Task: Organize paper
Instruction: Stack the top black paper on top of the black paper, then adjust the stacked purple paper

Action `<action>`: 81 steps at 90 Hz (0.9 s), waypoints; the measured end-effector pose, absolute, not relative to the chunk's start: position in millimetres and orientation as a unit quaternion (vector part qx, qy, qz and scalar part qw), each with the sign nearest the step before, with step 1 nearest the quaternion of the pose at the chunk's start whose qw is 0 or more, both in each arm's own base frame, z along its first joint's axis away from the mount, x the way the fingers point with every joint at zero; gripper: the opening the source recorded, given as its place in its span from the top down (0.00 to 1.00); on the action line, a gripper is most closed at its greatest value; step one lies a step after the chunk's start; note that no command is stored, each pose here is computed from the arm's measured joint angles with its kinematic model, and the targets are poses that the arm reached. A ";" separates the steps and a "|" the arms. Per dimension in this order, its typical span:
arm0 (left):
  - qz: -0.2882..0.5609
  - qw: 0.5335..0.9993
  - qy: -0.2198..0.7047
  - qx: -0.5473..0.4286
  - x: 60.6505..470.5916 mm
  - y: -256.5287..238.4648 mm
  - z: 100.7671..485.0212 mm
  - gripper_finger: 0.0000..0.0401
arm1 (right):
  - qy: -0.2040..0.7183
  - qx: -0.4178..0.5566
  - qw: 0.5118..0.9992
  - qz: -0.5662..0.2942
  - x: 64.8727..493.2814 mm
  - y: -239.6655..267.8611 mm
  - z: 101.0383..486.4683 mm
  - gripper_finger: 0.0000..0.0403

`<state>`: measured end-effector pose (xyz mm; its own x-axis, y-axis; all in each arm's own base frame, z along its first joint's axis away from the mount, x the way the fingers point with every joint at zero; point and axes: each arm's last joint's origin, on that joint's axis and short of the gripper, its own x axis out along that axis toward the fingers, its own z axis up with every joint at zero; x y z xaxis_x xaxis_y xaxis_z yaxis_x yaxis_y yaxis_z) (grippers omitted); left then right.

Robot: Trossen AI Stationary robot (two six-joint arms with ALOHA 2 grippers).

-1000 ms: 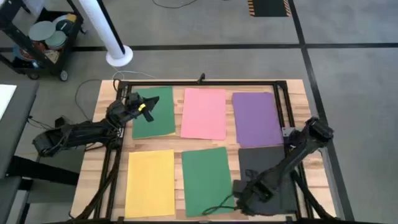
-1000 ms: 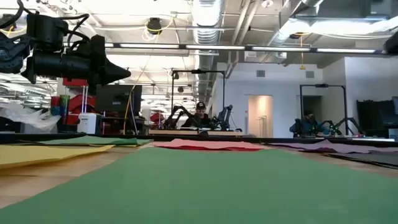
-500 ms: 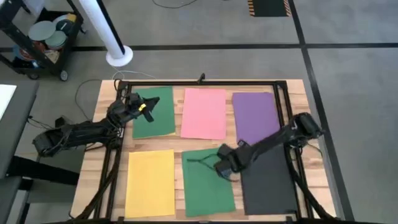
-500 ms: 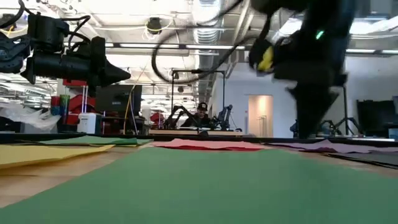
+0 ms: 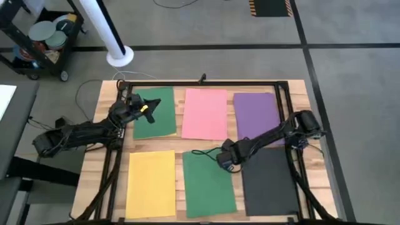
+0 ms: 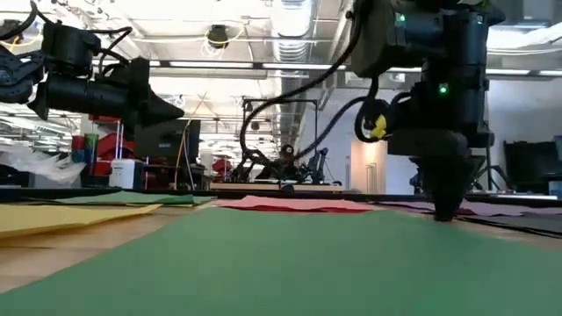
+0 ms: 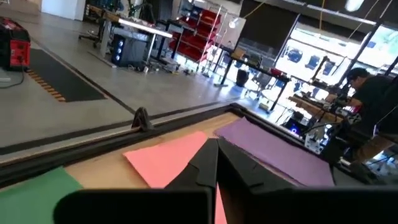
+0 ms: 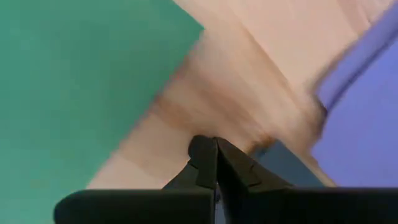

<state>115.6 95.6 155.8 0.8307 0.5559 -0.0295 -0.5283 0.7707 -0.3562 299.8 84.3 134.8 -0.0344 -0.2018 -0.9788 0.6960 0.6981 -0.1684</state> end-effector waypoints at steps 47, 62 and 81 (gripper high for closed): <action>0.289 0.940 -0.035 -0.179 115.5 95.5 155.0 1.00 | 0.639 0.187 0.656 -0.355 298.2 75.9 134.4 1.00; 0.289 0.941 -0.033 -0.173 115.6 95.5 155.0 1.00 | 0.629 0.183 0.674 -0.340 306.8 78.0 140.8 1.00; 0.289 0.941 -0.033 -0.173 115.5 95.5 155.0 1.00 | 0.600 0.150 0.715 -0.327 316.5 84.6 166.7 1.00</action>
<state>115.5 95.5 155.0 0.8305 0.5558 -0.0377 -0.5329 0.7728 -0.3446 316.5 84.6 166.7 0.0660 -0.2867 -0.9557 0.6467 0.7417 -0.1779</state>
